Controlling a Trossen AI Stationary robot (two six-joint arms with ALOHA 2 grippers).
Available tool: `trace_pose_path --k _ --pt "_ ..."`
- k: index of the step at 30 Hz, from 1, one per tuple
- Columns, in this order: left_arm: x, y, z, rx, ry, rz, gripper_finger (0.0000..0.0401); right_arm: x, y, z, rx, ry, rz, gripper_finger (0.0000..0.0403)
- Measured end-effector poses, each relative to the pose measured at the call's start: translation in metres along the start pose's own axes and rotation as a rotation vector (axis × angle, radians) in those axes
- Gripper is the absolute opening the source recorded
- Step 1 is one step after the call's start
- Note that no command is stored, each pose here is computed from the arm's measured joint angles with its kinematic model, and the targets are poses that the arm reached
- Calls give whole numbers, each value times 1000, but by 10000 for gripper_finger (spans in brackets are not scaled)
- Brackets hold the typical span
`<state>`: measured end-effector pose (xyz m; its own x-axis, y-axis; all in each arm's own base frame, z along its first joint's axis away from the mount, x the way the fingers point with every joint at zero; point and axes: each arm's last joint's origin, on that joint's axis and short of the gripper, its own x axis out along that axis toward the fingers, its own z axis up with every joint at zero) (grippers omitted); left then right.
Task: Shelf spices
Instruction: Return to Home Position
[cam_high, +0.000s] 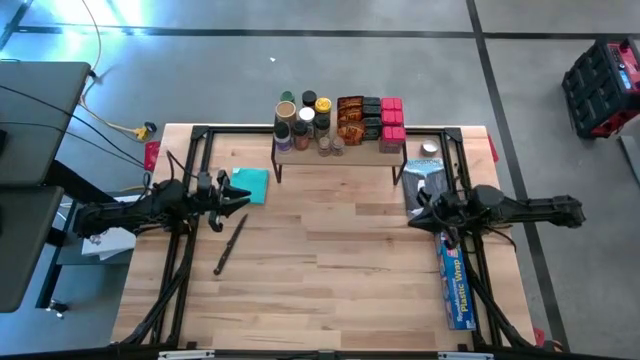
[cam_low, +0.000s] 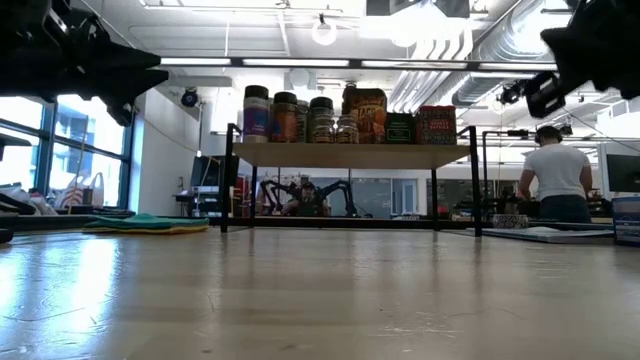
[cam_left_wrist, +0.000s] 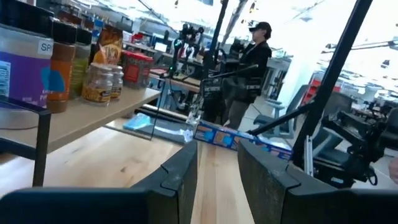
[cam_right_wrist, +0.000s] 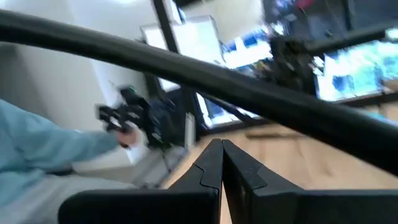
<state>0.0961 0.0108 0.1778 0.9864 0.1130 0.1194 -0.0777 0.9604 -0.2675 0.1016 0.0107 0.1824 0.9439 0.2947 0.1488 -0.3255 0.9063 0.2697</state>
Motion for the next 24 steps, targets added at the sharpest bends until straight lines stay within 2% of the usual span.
trace_pose_path --k 4,9,14,18,24 --pt "0 1 -5 -16 54 13 110 0 -3 -7 -16 62 -55 2" --pt "0 3 -10 -48 107 38 111 0 -4 -8 -7 77 -61 2" --pt "0 3 -10 -6 111 37 111 -1 -4 -10 -30 89 -73 2" --pt "0 3 -10 65 113 35 111 -2 -7 -19 -49 184 -99 2" --pt "0 3 -10 75 113 35 111 -2 -8 -19 -64 193 -109 2"
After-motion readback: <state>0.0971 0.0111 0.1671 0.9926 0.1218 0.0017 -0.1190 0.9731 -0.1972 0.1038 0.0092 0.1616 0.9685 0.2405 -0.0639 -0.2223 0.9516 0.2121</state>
